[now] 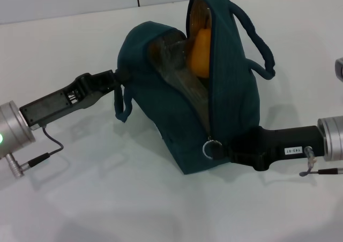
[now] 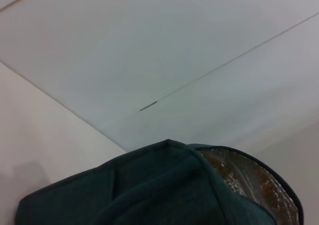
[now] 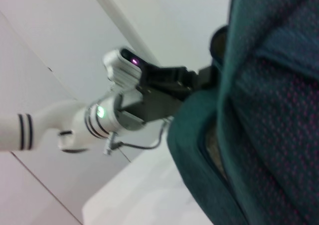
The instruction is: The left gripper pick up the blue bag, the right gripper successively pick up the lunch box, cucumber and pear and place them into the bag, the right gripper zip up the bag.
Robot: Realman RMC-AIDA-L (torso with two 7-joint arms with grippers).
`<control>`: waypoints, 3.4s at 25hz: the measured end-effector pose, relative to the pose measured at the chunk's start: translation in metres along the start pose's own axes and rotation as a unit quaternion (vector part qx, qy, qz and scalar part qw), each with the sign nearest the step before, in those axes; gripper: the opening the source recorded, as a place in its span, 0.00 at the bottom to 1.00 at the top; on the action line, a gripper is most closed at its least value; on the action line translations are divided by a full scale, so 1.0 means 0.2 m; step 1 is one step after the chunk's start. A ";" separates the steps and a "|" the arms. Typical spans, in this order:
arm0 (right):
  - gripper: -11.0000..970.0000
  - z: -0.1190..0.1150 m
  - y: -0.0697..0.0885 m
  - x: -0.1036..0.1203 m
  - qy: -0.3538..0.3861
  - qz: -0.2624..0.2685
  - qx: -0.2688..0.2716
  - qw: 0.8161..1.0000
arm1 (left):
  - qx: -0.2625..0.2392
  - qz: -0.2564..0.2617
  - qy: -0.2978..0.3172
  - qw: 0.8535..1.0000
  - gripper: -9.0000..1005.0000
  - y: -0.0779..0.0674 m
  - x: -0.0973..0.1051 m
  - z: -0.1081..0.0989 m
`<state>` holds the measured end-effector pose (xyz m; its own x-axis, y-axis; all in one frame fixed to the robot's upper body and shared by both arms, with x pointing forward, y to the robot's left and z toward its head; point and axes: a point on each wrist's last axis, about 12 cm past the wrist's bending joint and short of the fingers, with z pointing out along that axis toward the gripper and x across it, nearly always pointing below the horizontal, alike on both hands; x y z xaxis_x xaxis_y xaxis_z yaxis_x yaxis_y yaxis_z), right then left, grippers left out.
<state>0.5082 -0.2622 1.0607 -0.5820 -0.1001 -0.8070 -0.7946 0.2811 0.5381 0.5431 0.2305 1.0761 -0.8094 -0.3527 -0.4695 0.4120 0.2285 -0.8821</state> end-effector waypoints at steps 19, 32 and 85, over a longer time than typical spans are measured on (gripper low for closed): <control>0.02 0.00 0.02 -0.09 -0.042 -0.002 -0.024 0.999 | 0.011 0.002 0.005 1.000 0.09 -0.01 0.01 0.00; 0.02 0.01 0.01 -0.06 -0.034 0.003 -0.021 0.999 | 0.058 0.094 -0.002 0.994 0.23 -0.10 -0.06 -0.02; 0.02 0.19 0.00 -0.31 -0.068 -0.014 -0.059 0.996 | -0.072 0.232 0.004 0.970 0.48 0.17 0.44 0.00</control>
<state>0.5519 -0.2190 1.1013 -0.5360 0.0268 -0.8438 -0.8303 0.1642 0.5326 0.4856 0.2064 1.0038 -0.5549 -0.1748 -0.8134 0.6701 0.4855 -0.5614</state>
